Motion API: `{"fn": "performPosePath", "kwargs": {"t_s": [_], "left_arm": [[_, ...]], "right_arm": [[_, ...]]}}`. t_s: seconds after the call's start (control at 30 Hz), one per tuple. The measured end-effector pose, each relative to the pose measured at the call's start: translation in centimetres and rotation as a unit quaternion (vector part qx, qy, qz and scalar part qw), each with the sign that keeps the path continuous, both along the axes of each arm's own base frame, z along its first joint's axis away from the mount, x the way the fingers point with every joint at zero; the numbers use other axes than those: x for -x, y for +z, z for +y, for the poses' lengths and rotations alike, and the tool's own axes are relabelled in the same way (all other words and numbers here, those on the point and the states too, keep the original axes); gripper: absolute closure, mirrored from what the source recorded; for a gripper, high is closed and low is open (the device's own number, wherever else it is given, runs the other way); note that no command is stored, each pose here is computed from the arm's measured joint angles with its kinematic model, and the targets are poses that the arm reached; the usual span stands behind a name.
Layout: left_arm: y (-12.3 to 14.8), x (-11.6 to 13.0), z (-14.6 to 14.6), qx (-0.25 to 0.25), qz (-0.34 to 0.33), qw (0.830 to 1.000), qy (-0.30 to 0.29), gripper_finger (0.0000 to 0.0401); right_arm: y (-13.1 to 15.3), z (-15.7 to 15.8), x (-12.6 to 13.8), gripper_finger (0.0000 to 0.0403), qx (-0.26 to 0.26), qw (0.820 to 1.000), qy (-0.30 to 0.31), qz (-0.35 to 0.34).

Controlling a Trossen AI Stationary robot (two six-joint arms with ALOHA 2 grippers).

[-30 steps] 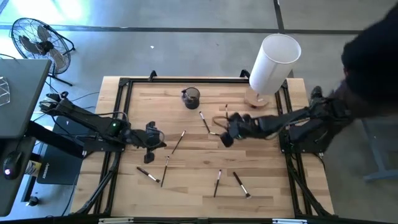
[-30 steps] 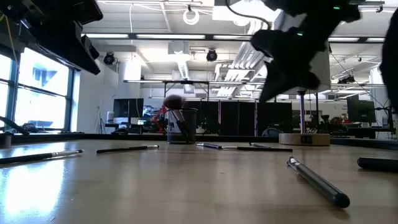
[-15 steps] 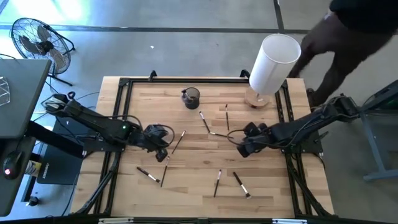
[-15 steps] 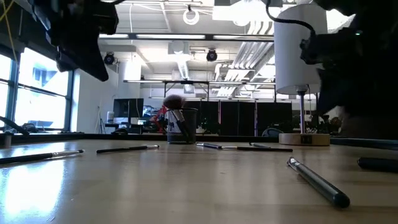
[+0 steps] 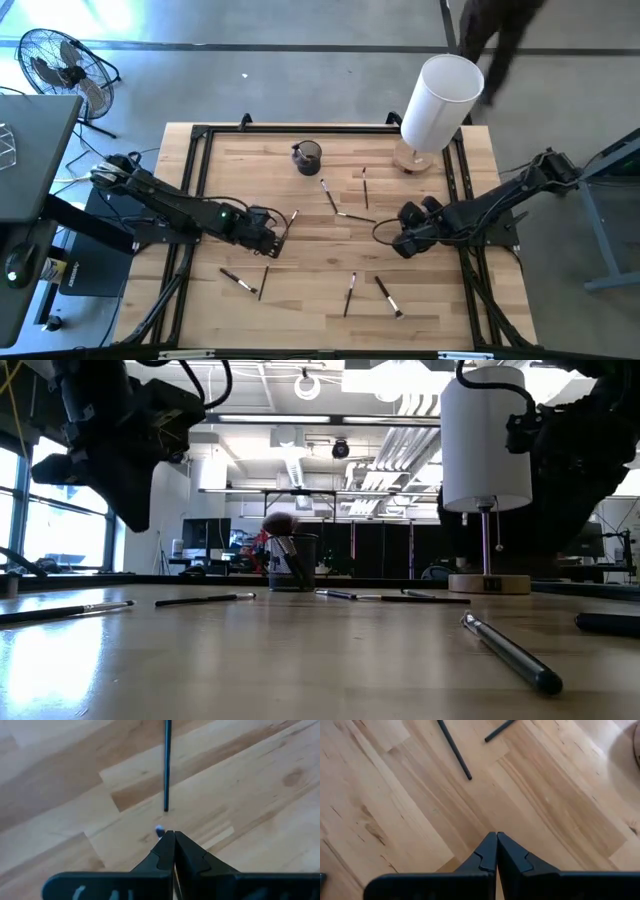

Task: Put items in baskets/containers
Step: Put the eyeshadow brush into the pen holder

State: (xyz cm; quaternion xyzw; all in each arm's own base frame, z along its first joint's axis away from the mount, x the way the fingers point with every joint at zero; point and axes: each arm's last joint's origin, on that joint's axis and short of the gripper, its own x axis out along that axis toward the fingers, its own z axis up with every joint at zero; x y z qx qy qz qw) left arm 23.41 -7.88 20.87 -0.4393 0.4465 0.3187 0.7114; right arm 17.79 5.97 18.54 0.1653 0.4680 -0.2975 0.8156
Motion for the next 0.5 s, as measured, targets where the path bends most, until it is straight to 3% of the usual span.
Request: {"fn": "performPosePath", "kwargs": {"t_s": [0.2,0.5], "left_arm": [[-1.8,-0.8,-0.3,0.006,0.032,0.999,0.032,0.0400],[-3.9,-1.3,-0.7,0.028,0.087,0.995,0.030,0.0398]], "right_arm": [[0.0,0.3,0.2,0.0401,0.000,1.000,0.008,0.003],[0.0,0.3,0.2,0.0401,0.002,1.000,0.003,-0.001]]}}
